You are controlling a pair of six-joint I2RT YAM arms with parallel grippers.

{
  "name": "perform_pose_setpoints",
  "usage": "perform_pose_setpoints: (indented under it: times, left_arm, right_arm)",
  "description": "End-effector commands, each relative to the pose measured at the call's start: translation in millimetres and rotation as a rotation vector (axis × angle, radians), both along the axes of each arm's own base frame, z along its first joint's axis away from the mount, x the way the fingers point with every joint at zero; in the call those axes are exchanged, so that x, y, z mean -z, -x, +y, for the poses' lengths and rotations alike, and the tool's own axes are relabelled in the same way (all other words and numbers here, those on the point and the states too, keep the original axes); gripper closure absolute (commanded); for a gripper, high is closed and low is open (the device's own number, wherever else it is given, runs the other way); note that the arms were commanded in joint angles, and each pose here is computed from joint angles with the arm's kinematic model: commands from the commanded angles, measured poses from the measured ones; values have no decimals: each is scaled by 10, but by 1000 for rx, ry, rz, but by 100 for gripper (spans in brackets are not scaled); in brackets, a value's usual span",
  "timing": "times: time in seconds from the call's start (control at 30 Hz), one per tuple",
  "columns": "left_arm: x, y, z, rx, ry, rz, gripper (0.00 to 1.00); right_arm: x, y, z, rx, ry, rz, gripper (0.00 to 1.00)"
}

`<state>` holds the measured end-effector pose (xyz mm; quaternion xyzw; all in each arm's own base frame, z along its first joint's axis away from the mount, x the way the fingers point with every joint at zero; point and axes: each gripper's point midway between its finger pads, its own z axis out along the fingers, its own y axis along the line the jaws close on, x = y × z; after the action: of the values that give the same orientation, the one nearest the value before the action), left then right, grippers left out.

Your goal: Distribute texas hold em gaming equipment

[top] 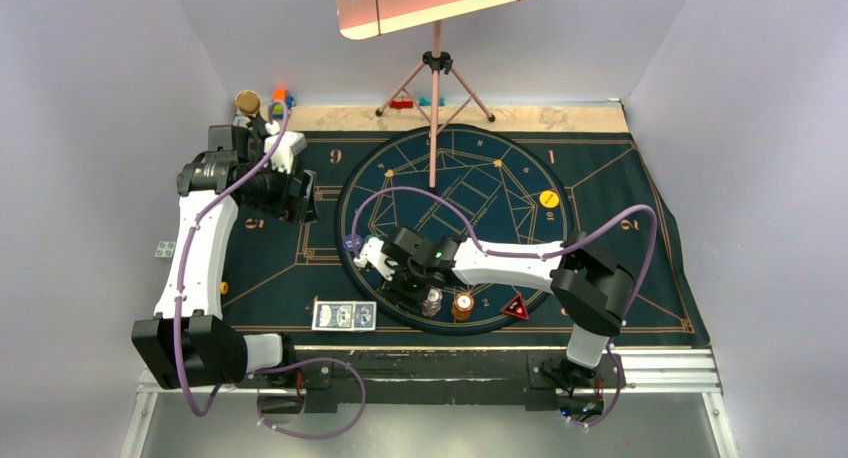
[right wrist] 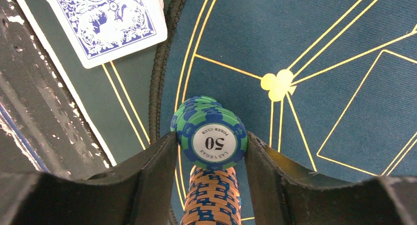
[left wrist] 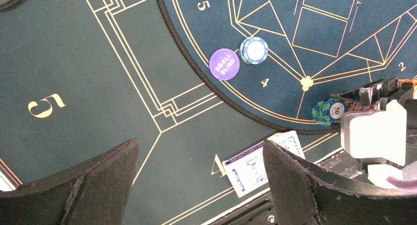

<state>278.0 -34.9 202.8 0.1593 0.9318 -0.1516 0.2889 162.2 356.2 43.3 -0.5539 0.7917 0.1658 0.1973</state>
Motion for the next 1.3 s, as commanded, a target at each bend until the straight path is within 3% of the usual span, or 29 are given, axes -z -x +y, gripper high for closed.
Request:
perform_pose_setpoints:
  times: [0.0, 0.23, 0.4, 0.57, 0.67, 1.0, 1.27]
  left_arm:
    - [-135, -27, 36, 7, -20, -63, 0]
    - [-111, -20, 43, 10, -24, -59, 0]
    - [-112, -29, 46, 10, -26, -62, 0]
    - [-114, -37, 50, 11, -28, -61, 0]
    - [-118, -32, 48, 13, -28, -62, 0]
    - [-115, -33, 33, 18, -19, -51, 0]
    - [-121, -27, 35, 22, -21, -48, 0]
  right_arm:
    - [-155, -31, 70, -5, -53, -35, 49]
    - [-338, -40, 101, -7, -107, -59, 71]
    - [-578, -57, 133, 3, -166, -84, 100]
    - [-856, -213, 107, 57, -212, -159, 100]
    - [-968, -508, -50, 158, -215, -195, 100]
    - [-852, -2121, -1552, 945, -97, -313, 100]
    - [-495, -2734, -2408, 1265, -5, -308, 100]
